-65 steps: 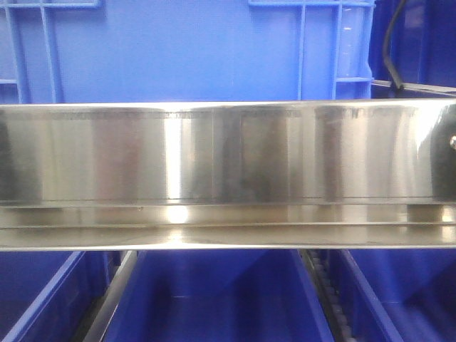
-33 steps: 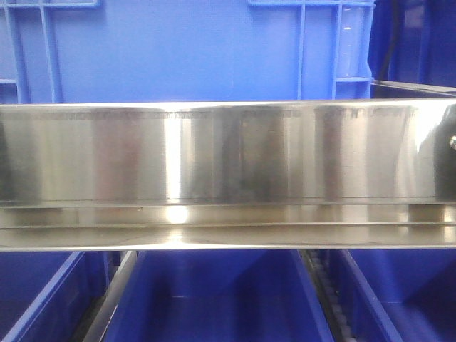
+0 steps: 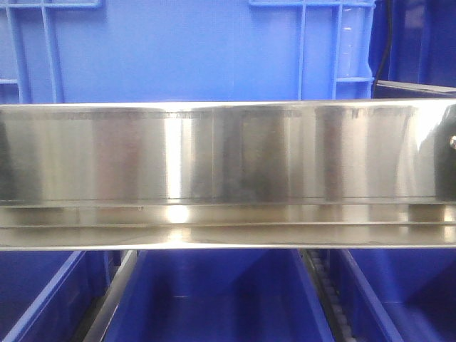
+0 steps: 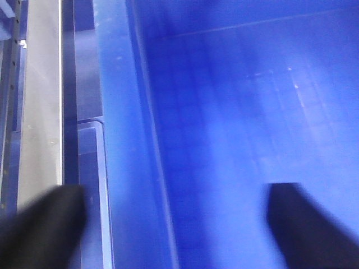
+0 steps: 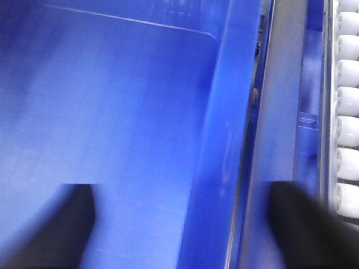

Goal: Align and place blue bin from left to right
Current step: 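Lift the gripped blue bin upward off the rollers with both grippers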

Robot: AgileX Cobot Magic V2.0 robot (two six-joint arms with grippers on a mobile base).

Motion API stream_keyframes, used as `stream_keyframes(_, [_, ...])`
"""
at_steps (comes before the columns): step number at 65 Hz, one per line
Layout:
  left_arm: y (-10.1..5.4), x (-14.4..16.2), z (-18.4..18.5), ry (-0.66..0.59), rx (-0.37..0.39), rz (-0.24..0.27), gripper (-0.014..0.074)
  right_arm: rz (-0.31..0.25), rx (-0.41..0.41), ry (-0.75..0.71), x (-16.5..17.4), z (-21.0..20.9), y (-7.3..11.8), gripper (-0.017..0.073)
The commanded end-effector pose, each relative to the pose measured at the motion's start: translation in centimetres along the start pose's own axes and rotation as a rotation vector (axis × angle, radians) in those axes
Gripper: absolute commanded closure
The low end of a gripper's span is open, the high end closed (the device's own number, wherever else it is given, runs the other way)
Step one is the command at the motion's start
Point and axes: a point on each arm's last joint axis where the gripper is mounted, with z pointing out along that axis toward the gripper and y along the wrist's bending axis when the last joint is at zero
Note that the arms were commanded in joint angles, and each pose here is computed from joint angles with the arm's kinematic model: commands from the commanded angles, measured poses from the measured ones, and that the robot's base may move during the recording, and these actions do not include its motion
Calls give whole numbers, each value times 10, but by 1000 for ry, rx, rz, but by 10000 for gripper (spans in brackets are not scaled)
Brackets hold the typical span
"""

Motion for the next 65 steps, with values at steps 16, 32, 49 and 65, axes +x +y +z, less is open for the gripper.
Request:
stream_keyframes(16, [2,-2,-6,-24,6,-19,705,20,-5,-22,-2,-4,1,620])
stream_keyframes(32, [2,-3,-10,-32,7,-20,705,22,-6,-28,-3,-7,1,620])
stream_keyframes(49, [4,-5,-46,-102,26,-30,705,20,-13,-84,-5,-36,2,620])
stream_keyframes(65, [7,-4,-92,-187,64,-47,705,17,-27,-173,-4,-83,3,620])
